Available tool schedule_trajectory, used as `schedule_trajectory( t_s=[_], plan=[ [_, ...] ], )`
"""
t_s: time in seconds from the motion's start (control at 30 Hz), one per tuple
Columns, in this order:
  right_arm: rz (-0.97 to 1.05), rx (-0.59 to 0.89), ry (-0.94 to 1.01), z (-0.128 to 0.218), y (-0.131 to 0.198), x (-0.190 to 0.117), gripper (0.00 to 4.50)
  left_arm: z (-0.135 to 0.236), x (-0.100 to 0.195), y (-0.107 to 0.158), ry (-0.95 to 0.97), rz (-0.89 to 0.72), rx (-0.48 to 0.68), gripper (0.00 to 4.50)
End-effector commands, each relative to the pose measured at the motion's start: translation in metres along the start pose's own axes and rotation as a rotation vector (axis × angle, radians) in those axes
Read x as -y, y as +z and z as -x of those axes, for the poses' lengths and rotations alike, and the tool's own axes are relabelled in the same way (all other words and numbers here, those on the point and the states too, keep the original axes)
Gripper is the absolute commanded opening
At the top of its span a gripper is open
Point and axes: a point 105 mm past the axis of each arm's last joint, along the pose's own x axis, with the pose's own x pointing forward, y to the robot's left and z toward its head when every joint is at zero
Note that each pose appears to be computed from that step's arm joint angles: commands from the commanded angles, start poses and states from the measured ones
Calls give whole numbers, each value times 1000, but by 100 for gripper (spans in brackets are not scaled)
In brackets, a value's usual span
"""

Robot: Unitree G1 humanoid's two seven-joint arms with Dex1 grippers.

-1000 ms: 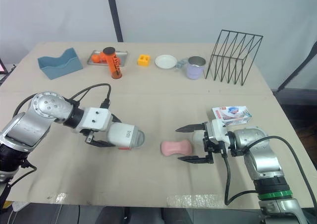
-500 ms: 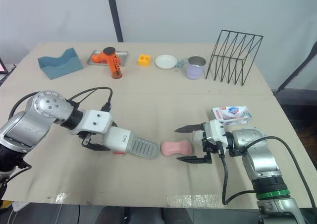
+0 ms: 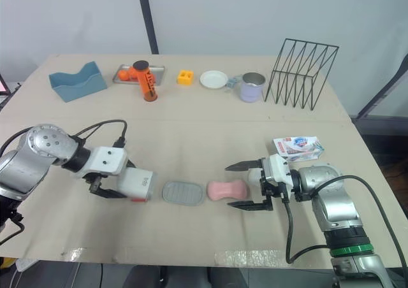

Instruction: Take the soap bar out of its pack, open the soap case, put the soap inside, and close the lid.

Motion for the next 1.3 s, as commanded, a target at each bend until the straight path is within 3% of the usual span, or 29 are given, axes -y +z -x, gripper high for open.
schedule_trajectory(
  t_s=[0.03, 0.6, 0.67, 1.13, 1.3],
  plan=[
    [20, -8, -6, 4, 4, 3, 445, 5, -5, 4, 50, -16, 56, 348],
    [16, -20, -5, 5, 6, 2, 445, -4, 2, -10, 23, -18, 29, 348],
    [16, -20, -3, 4, 6, 2, 450, -4, 2, -11, 22, -13, 28, 449],
    [11, -26, -2, 4, 7, 2, 450, 2, 1, -16, 32, -7, 21, 450],
    [10, -29, -4, 5, 7, 3, 450, 10, -2, -8, 53, -9, 72, 450]
  ],
)
